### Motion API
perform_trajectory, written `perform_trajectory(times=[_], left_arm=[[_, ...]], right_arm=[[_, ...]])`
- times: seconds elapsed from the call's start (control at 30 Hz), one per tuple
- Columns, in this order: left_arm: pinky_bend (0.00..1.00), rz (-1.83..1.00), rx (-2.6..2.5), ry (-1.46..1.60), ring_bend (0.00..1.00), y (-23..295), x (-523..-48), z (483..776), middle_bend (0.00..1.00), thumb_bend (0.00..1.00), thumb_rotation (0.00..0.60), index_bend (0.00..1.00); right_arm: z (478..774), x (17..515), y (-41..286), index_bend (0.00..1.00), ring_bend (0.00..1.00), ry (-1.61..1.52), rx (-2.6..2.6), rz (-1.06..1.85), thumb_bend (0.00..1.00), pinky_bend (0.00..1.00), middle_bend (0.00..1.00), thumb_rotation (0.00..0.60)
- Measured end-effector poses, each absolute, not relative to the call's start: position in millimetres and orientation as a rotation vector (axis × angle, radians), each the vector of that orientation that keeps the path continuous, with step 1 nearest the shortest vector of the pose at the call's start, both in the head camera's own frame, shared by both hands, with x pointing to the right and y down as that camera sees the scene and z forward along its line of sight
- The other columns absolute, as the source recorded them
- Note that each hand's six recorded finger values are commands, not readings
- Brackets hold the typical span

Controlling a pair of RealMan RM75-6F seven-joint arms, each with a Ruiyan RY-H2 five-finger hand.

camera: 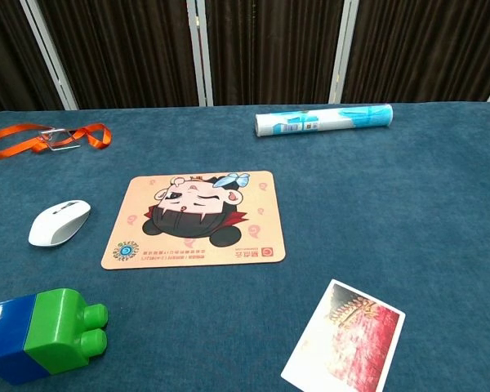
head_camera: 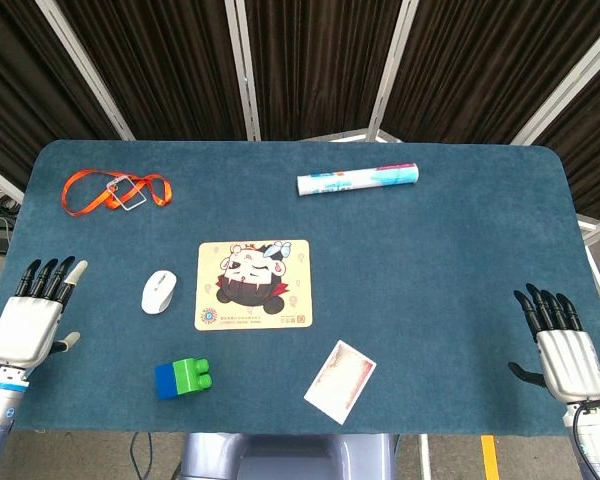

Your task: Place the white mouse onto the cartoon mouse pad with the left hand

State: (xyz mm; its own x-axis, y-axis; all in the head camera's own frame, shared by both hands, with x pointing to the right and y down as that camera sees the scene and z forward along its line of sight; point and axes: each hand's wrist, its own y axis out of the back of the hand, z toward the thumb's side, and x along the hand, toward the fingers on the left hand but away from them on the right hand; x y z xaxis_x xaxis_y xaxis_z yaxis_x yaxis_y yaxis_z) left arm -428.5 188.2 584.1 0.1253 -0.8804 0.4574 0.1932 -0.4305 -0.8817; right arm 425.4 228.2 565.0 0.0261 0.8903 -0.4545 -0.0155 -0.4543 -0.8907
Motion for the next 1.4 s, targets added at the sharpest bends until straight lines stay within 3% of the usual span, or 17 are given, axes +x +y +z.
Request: perform_trajectory(times=[0.6,1.27,1.4], left_arm=[[0.0,-1.44,-1.508,0.611,0.0,181.4,-419.4,586.8,0.0,0.05,0.6,0.0],[0.0,-0.994,-1.408,-0.106,0.0,92.0,-383.5,626.9,0.0,0.05,0.6,0.03],[0.0,-0.938,-1.376,-0.211,0.0,86.4,-375.0,636.4,0.0,0.06,0.6,0.03]], right_arm=[[565.1,425.4,228.3,0.0,0.0,-0.918,-1.551,1.528,0.09,0.0,0.0,0.6],[565.3,425.0,228.0,0.0,0.0,-0.92,-1.544,1.528,0.09,0.0,0.0,0.6],[564.9,425.4,228.3,0.0,0.0,-0.923,-1.544,1.529,0.09,0.0,0.0,0.6]])
